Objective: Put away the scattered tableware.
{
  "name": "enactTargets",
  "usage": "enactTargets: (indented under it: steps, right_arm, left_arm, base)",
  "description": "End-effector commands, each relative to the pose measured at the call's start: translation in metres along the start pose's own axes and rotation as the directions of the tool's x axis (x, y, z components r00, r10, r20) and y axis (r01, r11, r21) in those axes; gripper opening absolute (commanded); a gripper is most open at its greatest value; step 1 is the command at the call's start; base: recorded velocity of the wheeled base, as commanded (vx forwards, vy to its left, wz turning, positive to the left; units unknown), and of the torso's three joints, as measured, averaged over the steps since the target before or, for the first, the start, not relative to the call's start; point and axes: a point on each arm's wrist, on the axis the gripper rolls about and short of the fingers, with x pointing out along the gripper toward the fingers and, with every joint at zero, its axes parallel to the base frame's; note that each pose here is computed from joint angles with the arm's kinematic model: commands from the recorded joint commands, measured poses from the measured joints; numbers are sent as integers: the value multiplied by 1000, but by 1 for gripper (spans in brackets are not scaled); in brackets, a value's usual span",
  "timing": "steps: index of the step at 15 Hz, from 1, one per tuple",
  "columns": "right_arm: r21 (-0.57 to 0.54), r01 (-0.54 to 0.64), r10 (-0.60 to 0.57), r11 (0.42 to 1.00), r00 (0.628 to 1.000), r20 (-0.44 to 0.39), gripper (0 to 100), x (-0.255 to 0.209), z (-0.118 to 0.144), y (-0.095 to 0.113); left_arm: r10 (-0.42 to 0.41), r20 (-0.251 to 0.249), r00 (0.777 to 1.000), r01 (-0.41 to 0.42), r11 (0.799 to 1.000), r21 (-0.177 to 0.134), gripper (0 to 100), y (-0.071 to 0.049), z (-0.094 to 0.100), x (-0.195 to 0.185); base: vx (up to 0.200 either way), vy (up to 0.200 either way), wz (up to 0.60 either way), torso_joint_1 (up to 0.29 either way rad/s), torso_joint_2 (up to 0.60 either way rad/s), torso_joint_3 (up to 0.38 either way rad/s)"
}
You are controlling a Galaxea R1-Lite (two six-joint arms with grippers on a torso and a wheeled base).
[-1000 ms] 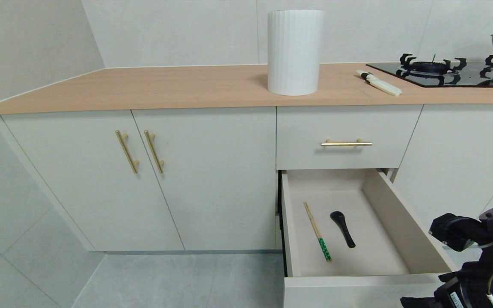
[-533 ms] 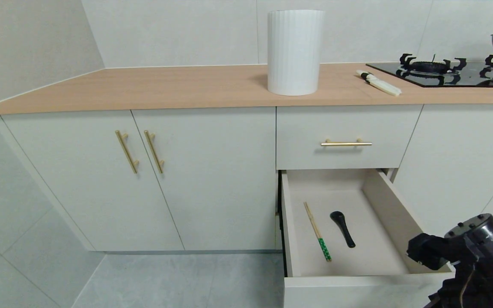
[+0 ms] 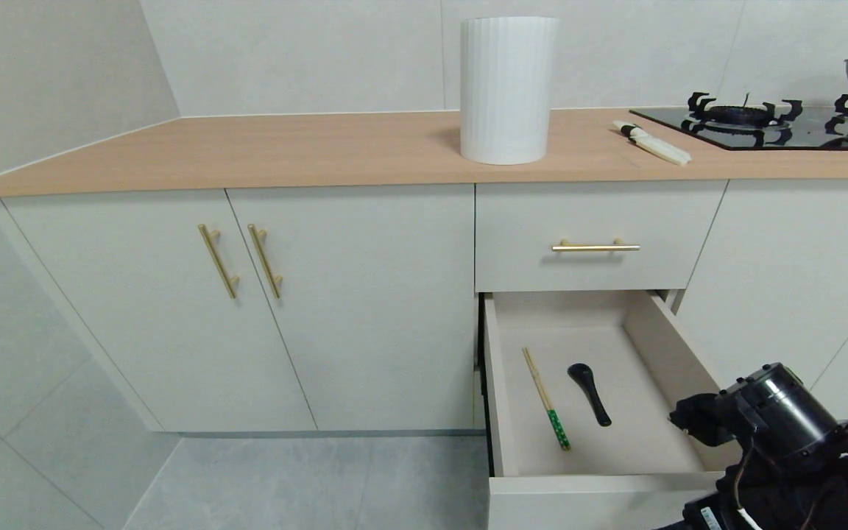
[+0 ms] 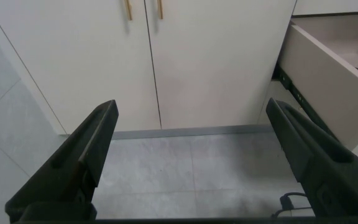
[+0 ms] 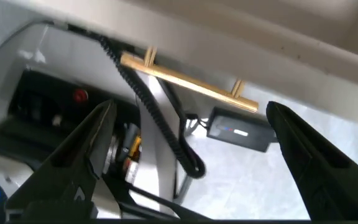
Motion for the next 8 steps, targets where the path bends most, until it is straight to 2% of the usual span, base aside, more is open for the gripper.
enactTargets:
  steps: [1, 8]
  right_arm:
    - [28, 17, -16, 999, 1000, -18, 100, 8, 5, -4]
    - [108, 37, -42, 994, 998, 47, 100, 12, 19, -8]
  left_arm:
    - [0, 0, 1000, 0, 1000, 0, 100, 0, 0, 0]
    - [0, 0, 1000, 0, 1000, 0, 100, 0, 0, 0]
  base:
    - [0, 0, 0, 0, 0, 0]
    - [0, 0, 0, 0, 0, 0]
